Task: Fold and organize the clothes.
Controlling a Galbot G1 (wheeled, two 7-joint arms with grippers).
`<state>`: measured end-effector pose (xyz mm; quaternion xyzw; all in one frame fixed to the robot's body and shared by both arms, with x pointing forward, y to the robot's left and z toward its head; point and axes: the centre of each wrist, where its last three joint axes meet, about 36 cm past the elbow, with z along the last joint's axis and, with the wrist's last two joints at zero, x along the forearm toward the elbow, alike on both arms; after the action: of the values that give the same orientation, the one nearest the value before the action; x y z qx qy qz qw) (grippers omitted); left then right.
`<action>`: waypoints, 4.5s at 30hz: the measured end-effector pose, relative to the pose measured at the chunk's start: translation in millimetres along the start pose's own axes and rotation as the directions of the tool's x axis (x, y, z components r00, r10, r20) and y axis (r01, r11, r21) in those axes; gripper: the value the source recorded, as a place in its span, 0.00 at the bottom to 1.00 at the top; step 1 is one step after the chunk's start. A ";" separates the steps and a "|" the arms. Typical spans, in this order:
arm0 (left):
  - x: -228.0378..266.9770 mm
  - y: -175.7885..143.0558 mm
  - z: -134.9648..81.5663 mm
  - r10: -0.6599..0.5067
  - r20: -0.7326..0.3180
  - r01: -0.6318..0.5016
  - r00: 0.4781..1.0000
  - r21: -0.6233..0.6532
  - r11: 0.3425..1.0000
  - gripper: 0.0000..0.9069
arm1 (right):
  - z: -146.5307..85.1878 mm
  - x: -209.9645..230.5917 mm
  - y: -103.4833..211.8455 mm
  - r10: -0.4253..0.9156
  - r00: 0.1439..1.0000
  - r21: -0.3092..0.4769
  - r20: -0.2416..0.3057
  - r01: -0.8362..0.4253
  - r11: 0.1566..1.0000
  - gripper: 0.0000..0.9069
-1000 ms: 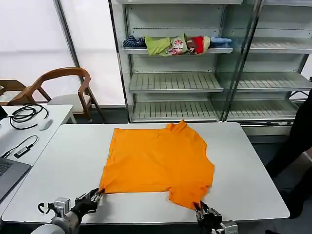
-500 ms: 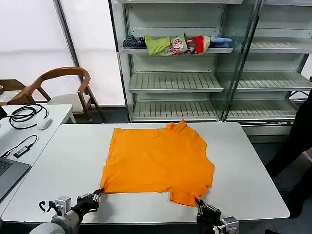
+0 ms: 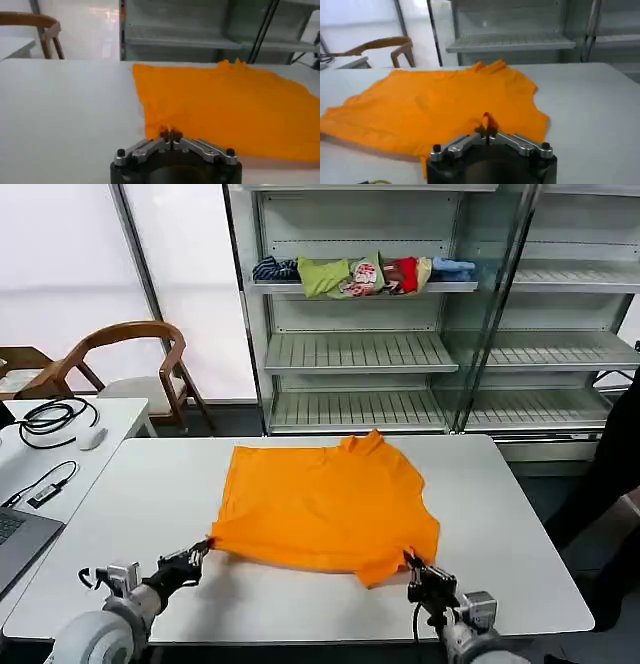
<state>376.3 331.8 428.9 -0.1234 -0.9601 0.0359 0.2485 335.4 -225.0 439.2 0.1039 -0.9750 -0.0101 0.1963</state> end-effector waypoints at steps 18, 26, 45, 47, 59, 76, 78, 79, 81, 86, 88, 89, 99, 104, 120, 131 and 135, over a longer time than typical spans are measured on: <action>-55.6 12.8 -16.3 0.027 0.043 -0.028 0.999 0.023 0.999 0.01 | -13.0 -68.9 -18.9 0.034 0.999 0.028 0.027 -0.035 0.999 0.00; -70.0 19.7 -21.6 0.023 0.053 -0.024 0.998 0.024 0.999 0.01 | -17.6 -92.3 -22.7 0.037 0.998 0.040 0.042 -0.039 0.998 0.00; -88.7 38.2 -14.9 -0.002 0.032 0.001 0.999 0.036 0.999 0.01 | -14.9 -127.6 -25.8 0.066 0.997 0.061 0.046 -0.069 0.996 0.00; -90.5 38.8 -13.2 -0.003 0.029 0.002 1.000 0.033 0.999 0.01 | -14.6 -130.8 -24.8 0.067 0.997 0.064 0.045 -0.070 0.996 0.00; -97.5 40.9 -13.4 -0.007 0.054 0.006 0.999 0.026 1.000 1.00 | -17.3 -147.2 -26.6 0.091 0.995 0.077 0.049 -0.094 0.993 1.00; -72.6 48.6 -24.8 -0.018 0.107 0.018 0.994 -0.001 1.000 1.00 | -22.5 -119.7 -42.4 0.121 0.992 0.070 0.048 -0.124 0.990 1.00; -66.2 43.9 -23.4 -0.015 0.106 0.016 0.994 -0.009 1.000 1.00 | -20.1 -110.3 -41.7 0.119 0.992 0.068 0.043 -0.122 0.990 1.00; -63.7 40.6 -21.8 -0.011 0.102 0.012 0.995 -0.012 1.000 1.00 | -18.3 -106.4 -41.3 0.120 0.992 0.067 0.039 -0.123 0.990 1.00; -59.6 34.6 -17.2 -0.007 0.088 0.008 0.996 -0.018 1.000 1.00 | -14.2 -98.2 -39.8 0.122 0.992 0.063 0.028 -0.123 0.990 1.00; -54.4 21.4 -7.7 -0.013 0.048 0.015 0.999 -0.027 1.000 1.00 | -3.1 -81.9 -39.9 0.134 0.991 0.058 -0.004 -0.133 0.989 1.00; -53.0 16.9 -5.0 -0.015 0.037 0.016 0.999 -0.031 0.999 1.00 | 0.6 -76.8 -41.0 0.137 0.990 0.056 -0.014 -0.136 0.989 1.00; -52.7 14.9 -3.8 -0.017 0.031 0.018 0.999 -0.031 0.999 1.00 | 2.7 -74.6 -42.0 0.140 0.990 0.055 -0.021 -0.139 0.989 1.00; -55.3 8.2 2.9 -0.046 -0.013 0.045 0.999 -0.037 0.998 1.00 | 14.2 -66.4 -47.0 0.150 0.987 0.039 -0.048 -0.148 0.988 0.97; -55.6 7.6 4.9 -0.053 -0.032 0.052 0.998 -0.041 0.998 0.01 | 16.8 -67.9 -46.8 0.139 0.989 0.032 -0.056 -0.138 0.990 0.00; -63.4 2.0 11.6 -0.041 -0.060 0.039 0.997 -0.041 0.998 0.01 | 20.1 -70.9 -47.0 0.120 0.990 0.024 -0.078 -0.118 0.993 0.00; -65.6 0.1 14.9 -0.027 -0.066 0.024 0.997 -0.047 0.999 0.01 | 20.4 -71.1 -45.8 0.109 0.991 0.021 -0.082 -0.108 0.994 0.00; -61.6 0.9 14.2 -0.025 -0.066 0.022 0.997 -0.053 0.998 0.01 | 17.8 -63.7 -46.3 0.108 0.991 0.029 -0.078 -0.106 0.994 0.00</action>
<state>421.7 316.8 387.4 -0.1195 -0.9532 0.0039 0.2777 395.1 -257.4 395.8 0.0540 -0.9706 0.0168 0.2339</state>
